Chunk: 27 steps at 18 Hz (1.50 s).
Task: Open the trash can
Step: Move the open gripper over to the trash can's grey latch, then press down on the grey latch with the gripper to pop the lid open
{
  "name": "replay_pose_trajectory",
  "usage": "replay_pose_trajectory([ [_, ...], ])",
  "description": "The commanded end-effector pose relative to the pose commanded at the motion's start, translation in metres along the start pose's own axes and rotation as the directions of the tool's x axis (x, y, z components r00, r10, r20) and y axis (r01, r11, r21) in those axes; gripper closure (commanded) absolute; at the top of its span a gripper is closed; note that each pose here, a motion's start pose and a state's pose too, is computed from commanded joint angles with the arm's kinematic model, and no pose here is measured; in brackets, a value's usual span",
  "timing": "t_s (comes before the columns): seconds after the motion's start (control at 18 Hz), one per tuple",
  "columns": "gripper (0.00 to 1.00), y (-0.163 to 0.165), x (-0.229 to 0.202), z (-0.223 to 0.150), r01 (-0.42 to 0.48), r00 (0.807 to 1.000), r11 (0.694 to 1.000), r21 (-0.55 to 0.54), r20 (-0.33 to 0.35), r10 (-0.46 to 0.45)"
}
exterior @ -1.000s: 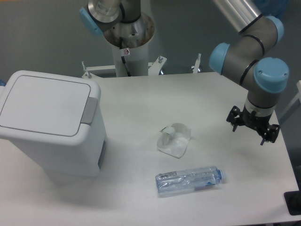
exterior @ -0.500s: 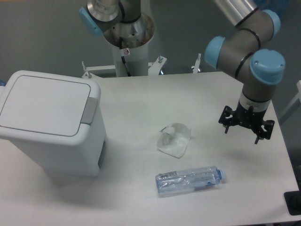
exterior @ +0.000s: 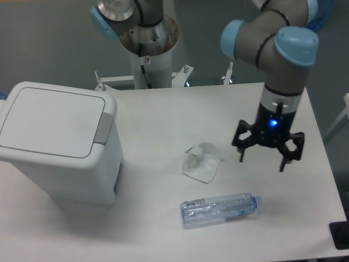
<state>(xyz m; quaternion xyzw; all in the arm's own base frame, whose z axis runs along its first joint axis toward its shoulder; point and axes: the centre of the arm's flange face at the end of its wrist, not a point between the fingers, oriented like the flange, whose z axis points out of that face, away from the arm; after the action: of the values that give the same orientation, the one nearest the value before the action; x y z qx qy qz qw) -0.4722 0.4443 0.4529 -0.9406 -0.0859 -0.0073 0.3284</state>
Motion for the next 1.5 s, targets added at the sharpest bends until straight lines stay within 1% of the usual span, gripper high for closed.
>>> replay_pose_trajectory([
  [0.11, 0.0, -0.021, 0.03, -0.016, 0.07, 0.997, 0.996, 0.06, -0.039, -0.067],
  [0.22, 0.0, -0.038, 0.062, -0.025, 0.117, 0.99, 0.988, 0.101, -0.095, -0.108],
  [0.28, 0.0, -0.042, 0.075, -0.032, 0.128, 0.987, 0.985, 0.116, -0.112, -0.115],
  [0.44, 0.0, -0.034, 0.119, -0.041, 0.127, 0.978, 0.982, 0.14, -0.183, -0.1],
  [0.5, 0.0, -0.026, 0.133, -0.039, 0.127, 0.974, 0.983, 0.134, -0.202, -0.099],
  [0.56, 0.0, -0.018, 0.148, -0.037, 0.126, 0.972, 0.984, 0.128, -0.216, -0.096],
  [0.67, 0.0, -0.002, 0.174, -0.048, 0.116, 0.972, 0.984, 0.132, -0.219, -0.085],
  [0.78, 0.0, 0.009, 0.184, -0.037, 0.122, 0.967, 0.987, 0.11, -0.239, -0.093],
  [0.89, 0.0, 0.008, 0.195, -0.023, 0.095, 0.964, 0.991, 0.096, -0.257, -0.068],
  [1.0, 0.0, 0.006, 0.193, -0.013, 0.089, 0.962, 0.992, 0.089, -0.266, -0.062],
  [1.17, 0.0, 0.003, 0.192, -0.008, 0.071, 0.966, 0.992, 0.107, -0.257, -0.041],
  [1.33, 0.0, 0.004, 0.184, 0.004, 0.069, 0.966, 0.992, 0.102, -0.257, -0.041],
  [1.5, 0.0, 0.003, 0.181, 0.007, 0.059, 0.968, 0.992, 0.113, -0.248, -0.03],
])
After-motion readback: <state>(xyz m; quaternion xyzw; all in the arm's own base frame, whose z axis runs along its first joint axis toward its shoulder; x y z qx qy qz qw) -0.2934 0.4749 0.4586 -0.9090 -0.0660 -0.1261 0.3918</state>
